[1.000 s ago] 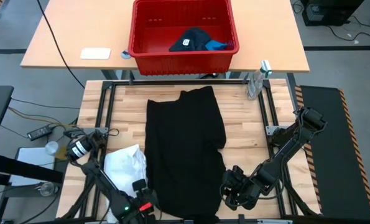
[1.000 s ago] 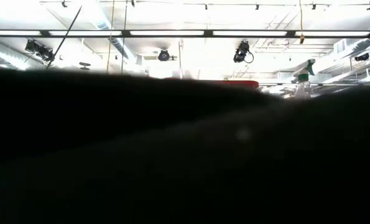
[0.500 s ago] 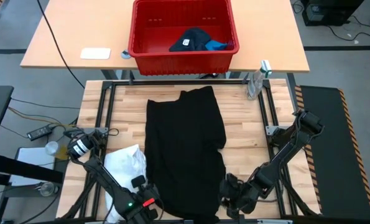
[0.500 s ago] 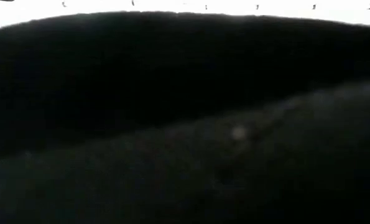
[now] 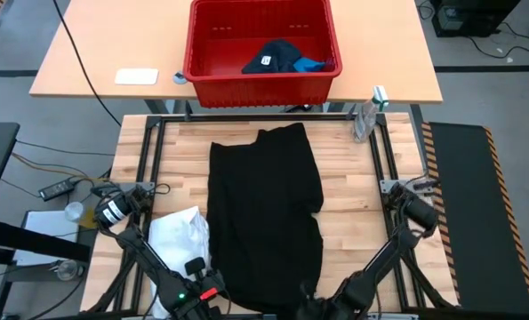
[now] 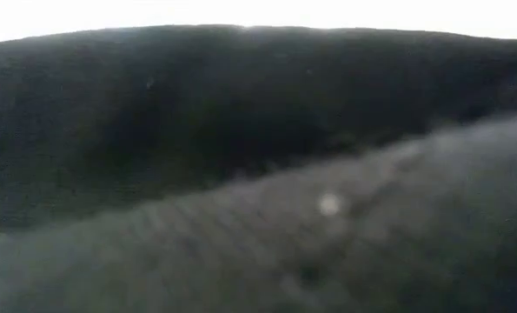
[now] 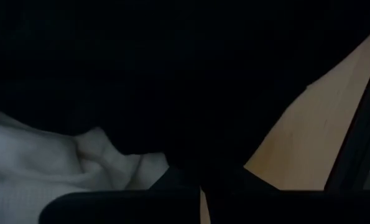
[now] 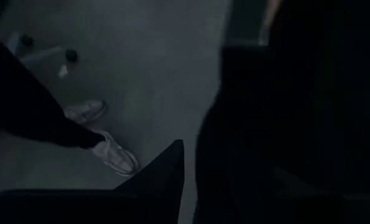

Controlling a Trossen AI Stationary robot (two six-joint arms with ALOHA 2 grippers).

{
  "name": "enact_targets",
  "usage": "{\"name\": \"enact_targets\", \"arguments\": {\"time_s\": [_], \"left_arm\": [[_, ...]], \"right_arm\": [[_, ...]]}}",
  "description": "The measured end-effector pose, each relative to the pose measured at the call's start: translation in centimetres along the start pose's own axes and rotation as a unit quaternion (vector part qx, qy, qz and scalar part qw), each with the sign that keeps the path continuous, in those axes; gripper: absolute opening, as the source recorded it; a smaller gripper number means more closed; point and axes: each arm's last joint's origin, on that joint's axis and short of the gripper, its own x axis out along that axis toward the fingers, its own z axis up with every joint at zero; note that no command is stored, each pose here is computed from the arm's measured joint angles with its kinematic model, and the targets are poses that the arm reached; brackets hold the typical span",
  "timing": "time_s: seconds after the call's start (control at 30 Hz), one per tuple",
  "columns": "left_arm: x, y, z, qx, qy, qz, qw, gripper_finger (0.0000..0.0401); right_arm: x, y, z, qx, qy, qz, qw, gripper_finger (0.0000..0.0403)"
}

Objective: Fold Laundry from Bin
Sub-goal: Fold the black shirt

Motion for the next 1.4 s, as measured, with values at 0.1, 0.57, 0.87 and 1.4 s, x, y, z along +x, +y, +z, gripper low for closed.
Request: {"name": "enact_targets", "arguments": {"time_s": [0.1, 0.57, 0.87, 1.4], "left_arm": [[0.0, 0.0, 0.0, 0.0, 0.0, 0.0, 1.0, 0.0006], [0.0, 0.1, -0.1, -0.018, 0.007, 0.002, 1.0, 0.0007], [0.0, 0.1, 0.0, -0.019, 0.007, 0.003, 1.0, 0.0007], [0.0, 0.3, -0.1, -0.019, 0.024, 0.007, 1.0, 0.0007]], "right_arm": [[1.6, 0.7, 0.2, -0.015, 0.002, -0.001, 1.0, 0.0126], [3.5, 0.4, 0.2, 0.026, -0.009, -0.057, 0.998, 0.0126], [5.2, 0.6, -0.6, 0.013, -0.015, -0.049, 0.999, 0.0126], [4.8, 0.2, -1.3, 0.038, 0.009, -0.084, 0.996, 0.0015]]}}
